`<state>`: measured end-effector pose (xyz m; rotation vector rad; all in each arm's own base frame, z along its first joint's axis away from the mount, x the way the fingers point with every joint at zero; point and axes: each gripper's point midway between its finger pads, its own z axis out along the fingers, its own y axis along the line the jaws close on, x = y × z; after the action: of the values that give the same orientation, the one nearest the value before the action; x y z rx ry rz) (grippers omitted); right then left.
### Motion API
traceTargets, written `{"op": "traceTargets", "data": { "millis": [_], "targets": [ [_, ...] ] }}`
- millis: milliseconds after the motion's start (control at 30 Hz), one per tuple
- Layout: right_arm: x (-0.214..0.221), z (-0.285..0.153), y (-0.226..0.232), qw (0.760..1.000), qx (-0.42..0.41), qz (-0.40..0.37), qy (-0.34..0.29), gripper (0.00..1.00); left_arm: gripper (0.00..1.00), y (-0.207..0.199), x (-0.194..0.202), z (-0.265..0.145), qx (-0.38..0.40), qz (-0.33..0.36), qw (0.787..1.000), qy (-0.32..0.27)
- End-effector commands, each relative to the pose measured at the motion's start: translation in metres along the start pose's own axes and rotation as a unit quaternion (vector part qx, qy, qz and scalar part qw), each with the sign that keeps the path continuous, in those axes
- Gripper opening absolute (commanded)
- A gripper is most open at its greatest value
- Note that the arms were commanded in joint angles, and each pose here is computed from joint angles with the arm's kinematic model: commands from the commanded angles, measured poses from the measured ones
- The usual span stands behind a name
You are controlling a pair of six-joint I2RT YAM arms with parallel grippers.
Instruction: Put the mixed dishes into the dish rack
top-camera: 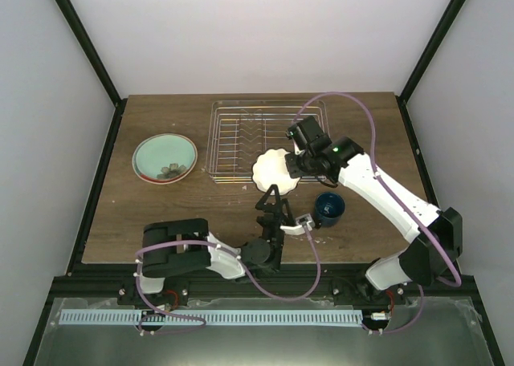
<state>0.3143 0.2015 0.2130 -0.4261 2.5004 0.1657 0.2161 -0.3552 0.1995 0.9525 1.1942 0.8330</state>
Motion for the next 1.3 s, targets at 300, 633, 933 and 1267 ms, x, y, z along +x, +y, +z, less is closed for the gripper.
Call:
{"op": "traceTargets", "data": {
  "millis": [300,633,933,1267],
  "targets": [
    [-0.021,-0.034,0.007,0.998,-0.038,0.018,-0.056,0.01,0.88,-0.009,0.006,0.007,-0.012,-0.029,0.999,0.011],
    [-0.016,-0.036,0.011,0.997,-0.05,0.014,-0.049,0.01,0.77,-0.013,0.007,0.01,-0.012,-0.027,0.999,0.015],
    [-0.003,-0.037,0.01,0.998,-0.053,0.013,-0.03,0.01,0.81,-0.015,0.009,0.013,-0.013,-0.022,1.0,0.018],
    [0.011,-0.025,0.005,0.999,-0.035,0.011,0.009,0.01,0.82,-0.02,0.007,0.014,-0.011,-0.017,1.0,0.015]
  ]
}}
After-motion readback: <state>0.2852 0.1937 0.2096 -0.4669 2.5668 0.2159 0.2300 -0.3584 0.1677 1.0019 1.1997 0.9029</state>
